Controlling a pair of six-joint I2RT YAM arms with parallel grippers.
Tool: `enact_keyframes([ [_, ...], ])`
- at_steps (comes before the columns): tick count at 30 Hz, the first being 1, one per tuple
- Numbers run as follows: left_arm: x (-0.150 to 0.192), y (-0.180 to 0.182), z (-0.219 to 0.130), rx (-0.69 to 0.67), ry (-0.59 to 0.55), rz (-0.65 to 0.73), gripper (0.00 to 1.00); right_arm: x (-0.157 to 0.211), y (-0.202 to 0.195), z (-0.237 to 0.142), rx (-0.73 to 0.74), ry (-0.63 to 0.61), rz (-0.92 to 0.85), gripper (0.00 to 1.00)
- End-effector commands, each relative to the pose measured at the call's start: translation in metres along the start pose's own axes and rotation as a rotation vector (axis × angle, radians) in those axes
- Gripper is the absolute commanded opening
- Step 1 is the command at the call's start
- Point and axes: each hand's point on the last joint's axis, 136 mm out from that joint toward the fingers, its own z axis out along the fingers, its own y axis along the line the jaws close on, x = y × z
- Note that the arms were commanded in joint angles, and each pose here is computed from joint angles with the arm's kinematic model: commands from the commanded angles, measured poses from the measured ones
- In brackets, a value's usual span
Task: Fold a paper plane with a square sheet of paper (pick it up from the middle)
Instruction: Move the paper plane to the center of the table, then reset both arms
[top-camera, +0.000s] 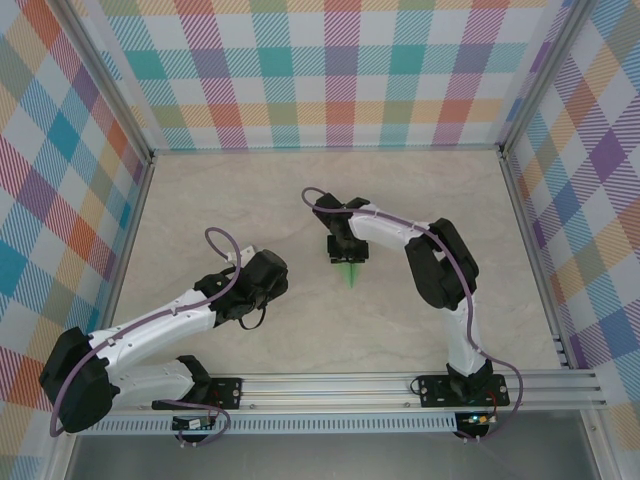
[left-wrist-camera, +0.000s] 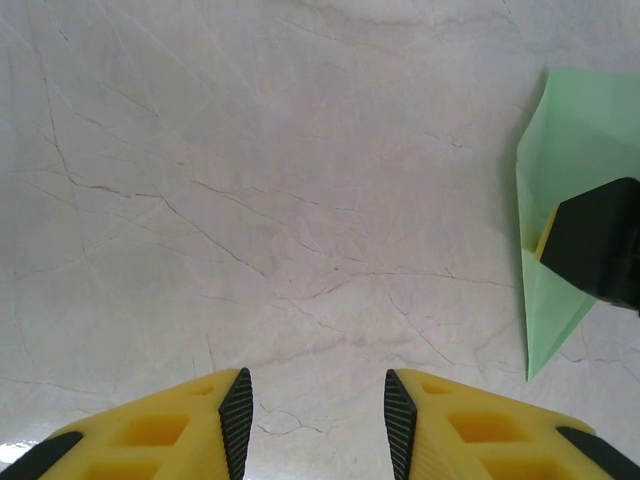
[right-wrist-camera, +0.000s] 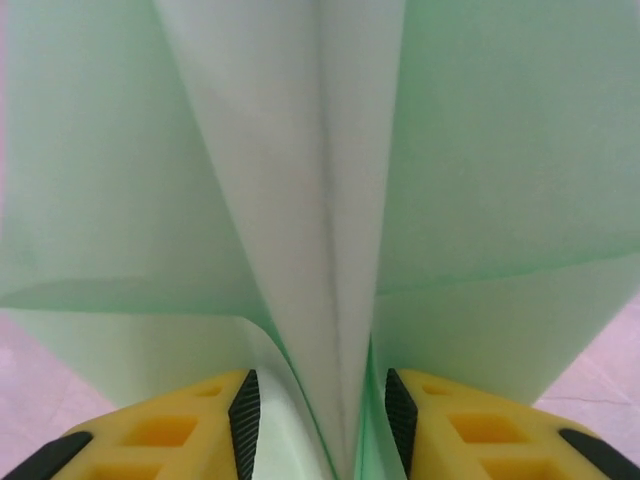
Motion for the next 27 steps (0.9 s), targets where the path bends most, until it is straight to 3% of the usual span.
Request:
enact_keyframes([
  [1, -0.010, 0.005, -0.005, -0.026, -0.032, 0.021, 0.42, -0.012, 0.001, -0.038, -0.021, -0.062, -0.025, 0.45],
  [8, -0.017, 0.008, -0.010, -0.052, -0.059, 0.063, 0.43, -0.021, -0.016, -0.092, -0.027, -0.182, -0.016, 0.56],
  [13, -0.036, 0.019, -0.022, -0.102, -0.143, 0.118, 0.48, -0.037, -0.064, -0.158, 0.001, -0.463, 0.028, 0.87],
  [16, -0.051, 0.028, -0.030, -0.131, -0.211, 0.169, 0.58, -0.040, -0.116, -0.181, 0.092, -0.611, 0.095, 1.00],
  [19, -0.071, 0.044, -0.036, -0.185, -0.296, 0.213, 0.82, -0.041, -0.170, -0.177, 0.171, -0.684, 0.172, 1.00],
  [21, -0.084, 0.057, -0.039, -0.234, -0.345, 0.229, 0.92, -0.040, -0.206, -0.161, 0.224, -0.694, 0.228, 1.00],
  [25, -0.111, 0.090, -0.045, -0.347, -0.450, 0.223, 0.96, -0.034, -0.252, -0.119, 0.312, -0.686, 0.219, 1.00],
  [27, -0.120, 0.102, -0.043, -0.364, -0.469, 0.209, 0.97, -0.031, -0.259, -0.096, 0.287, -0.653, 0.209, 1.00],
])
